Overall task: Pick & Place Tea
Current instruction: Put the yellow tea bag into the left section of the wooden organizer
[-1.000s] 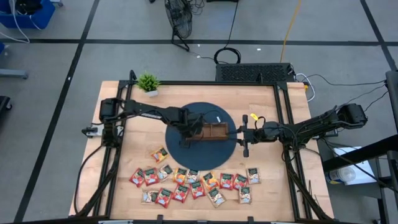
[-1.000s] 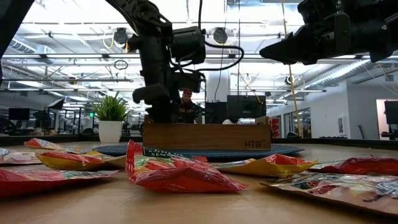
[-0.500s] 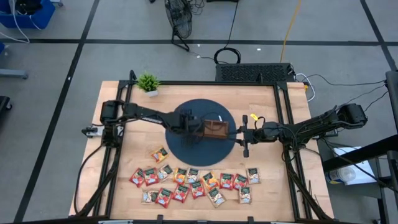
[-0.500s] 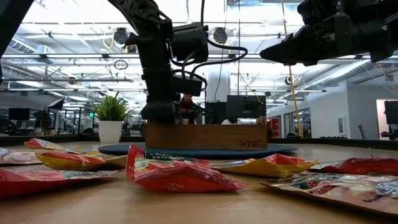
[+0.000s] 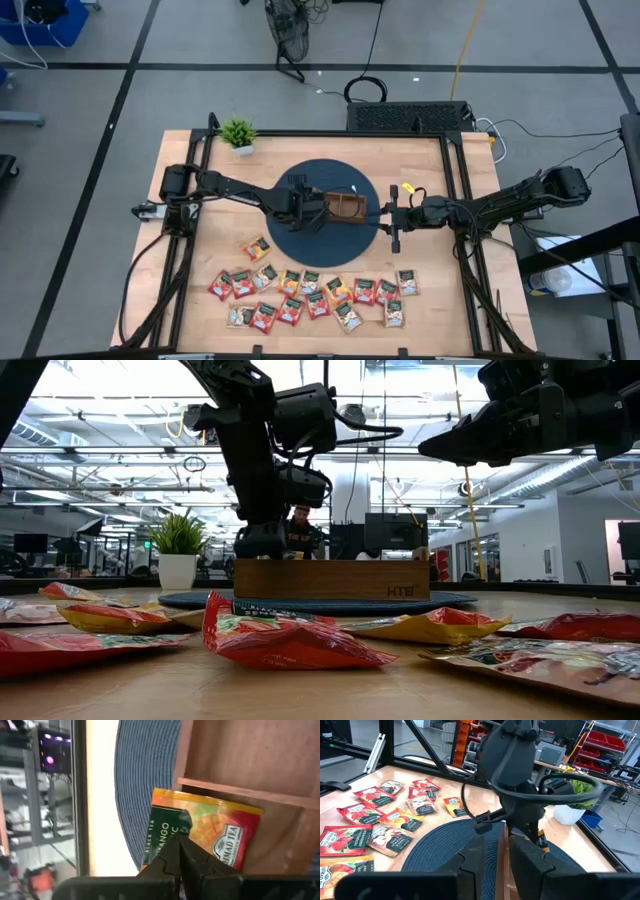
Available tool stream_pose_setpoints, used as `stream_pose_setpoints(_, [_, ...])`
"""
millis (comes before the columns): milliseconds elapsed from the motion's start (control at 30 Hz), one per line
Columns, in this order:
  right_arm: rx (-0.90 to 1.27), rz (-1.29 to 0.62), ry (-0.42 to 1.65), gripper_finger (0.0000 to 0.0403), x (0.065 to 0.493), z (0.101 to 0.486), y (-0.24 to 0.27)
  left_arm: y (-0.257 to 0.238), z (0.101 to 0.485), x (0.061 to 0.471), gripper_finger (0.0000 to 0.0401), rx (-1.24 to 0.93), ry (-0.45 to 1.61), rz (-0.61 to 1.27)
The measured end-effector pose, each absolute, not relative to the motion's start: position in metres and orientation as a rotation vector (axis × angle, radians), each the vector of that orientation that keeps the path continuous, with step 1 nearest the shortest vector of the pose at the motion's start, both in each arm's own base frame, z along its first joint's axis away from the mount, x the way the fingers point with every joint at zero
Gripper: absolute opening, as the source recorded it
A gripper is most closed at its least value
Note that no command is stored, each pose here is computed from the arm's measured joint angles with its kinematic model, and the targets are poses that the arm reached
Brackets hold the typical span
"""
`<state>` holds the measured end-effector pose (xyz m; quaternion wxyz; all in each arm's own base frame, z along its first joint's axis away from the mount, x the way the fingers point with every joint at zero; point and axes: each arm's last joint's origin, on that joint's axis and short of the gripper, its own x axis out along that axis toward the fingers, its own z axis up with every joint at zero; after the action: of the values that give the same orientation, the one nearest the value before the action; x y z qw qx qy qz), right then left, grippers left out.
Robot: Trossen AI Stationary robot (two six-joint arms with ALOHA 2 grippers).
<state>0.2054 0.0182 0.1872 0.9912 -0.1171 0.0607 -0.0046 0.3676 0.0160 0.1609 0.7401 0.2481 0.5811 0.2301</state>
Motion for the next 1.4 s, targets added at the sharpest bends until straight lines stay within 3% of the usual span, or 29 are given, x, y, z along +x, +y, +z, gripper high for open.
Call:
stream_pose_setpoints(167, [-0.235,-0.009,0.122,0.0075,0.205,0.187,0.018,0.019,0.189,0.361,0.0024,0.518,1.198,0.565])
stream_pose_setpoints(433, [-0.257,-0.008,0.120,0.0075,0.205,0.187,0.018,0.066,0.235,0.340,0.0163,0.095,1.089,0.372])
stream_pose_setpoints(633, [-0.298,-0.018,0.121,0.0075,0.206,0.187,0.016,0.102,0.226,0.336,0.0234,0.071,1.111,0.226])
stream_pose_setpoints(1400, [-0.306,-0.020,0.124,0.0075,0.206,0.187,0.015,0.121,0.203,0.329,0.0244,-0.023,1.137,0.097])
